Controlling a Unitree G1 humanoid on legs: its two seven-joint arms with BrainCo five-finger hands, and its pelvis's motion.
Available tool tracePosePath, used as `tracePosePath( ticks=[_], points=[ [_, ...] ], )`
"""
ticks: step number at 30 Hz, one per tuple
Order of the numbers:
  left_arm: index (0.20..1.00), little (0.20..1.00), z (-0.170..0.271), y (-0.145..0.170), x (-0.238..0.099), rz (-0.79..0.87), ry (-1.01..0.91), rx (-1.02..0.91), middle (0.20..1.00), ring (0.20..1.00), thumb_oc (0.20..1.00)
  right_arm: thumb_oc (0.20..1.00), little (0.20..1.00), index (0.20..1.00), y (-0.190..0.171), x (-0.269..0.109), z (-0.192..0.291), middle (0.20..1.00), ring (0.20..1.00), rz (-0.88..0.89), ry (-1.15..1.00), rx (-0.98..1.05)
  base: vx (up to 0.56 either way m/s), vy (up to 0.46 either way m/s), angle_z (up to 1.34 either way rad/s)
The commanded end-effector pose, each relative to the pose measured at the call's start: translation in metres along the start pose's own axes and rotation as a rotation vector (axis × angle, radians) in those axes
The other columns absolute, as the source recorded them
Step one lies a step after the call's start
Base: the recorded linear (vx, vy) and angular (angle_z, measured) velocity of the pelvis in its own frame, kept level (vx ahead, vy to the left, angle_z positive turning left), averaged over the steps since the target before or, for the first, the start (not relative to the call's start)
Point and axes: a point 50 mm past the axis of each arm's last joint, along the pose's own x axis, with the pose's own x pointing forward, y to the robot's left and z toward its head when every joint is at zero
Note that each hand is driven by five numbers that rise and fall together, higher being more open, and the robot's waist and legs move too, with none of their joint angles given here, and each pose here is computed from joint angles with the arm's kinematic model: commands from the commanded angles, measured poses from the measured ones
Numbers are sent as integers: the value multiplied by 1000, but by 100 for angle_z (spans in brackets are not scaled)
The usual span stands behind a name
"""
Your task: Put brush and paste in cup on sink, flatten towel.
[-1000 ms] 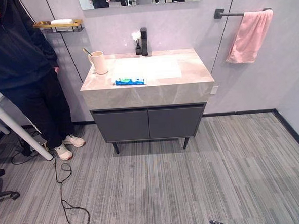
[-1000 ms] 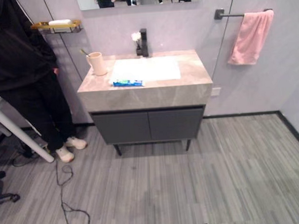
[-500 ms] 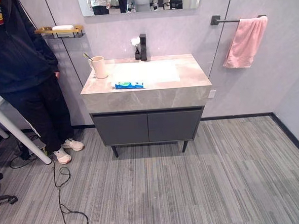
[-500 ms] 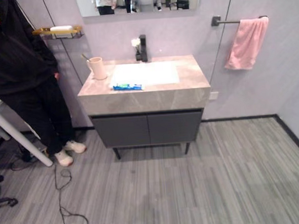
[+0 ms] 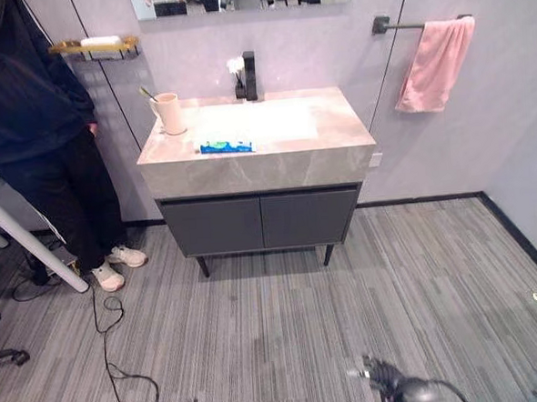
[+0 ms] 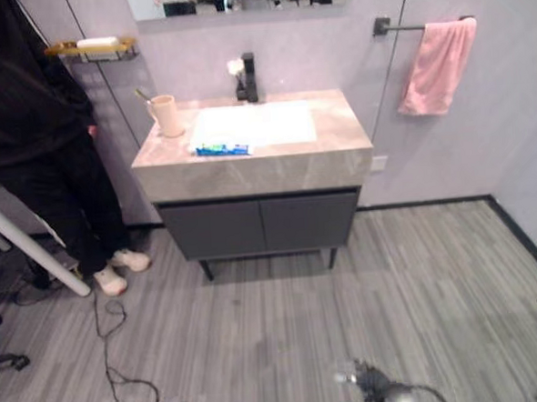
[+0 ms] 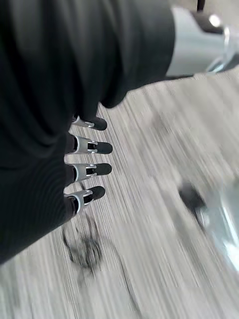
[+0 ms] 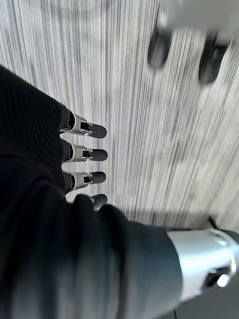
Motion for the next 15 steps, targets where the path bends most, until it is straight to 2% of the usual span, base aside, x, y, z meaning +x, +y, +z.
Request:
tracePosePath(
  ticks=[1,3,4,15],
  points=[
    [1000,1000,29,15,3,91,-134,-66,1000,1000,1000,1000,1000,1000,0,0,18,1000,1000,-25,-117,79,-192,-1,11],
    [1000,1000,36,19,3,109,-169,-81,1000,1000,1000,1000,1000,1000,2,1,24,1000,1000,-18,-141,84,-55,6,19],
    [1000,1000,52,21,2,123,-244,-100,1000,1000,1000,1000,1000,1000,6,1,32,1000,1000,-14,-183,102,-40,10,19],
    [1000,1000,64,17,-9,89,-368,-63,1000,1000,1000,1000,1000,1000,13,-2,31,1000,1000,15,-210,91,31,97,0]
  ],
)
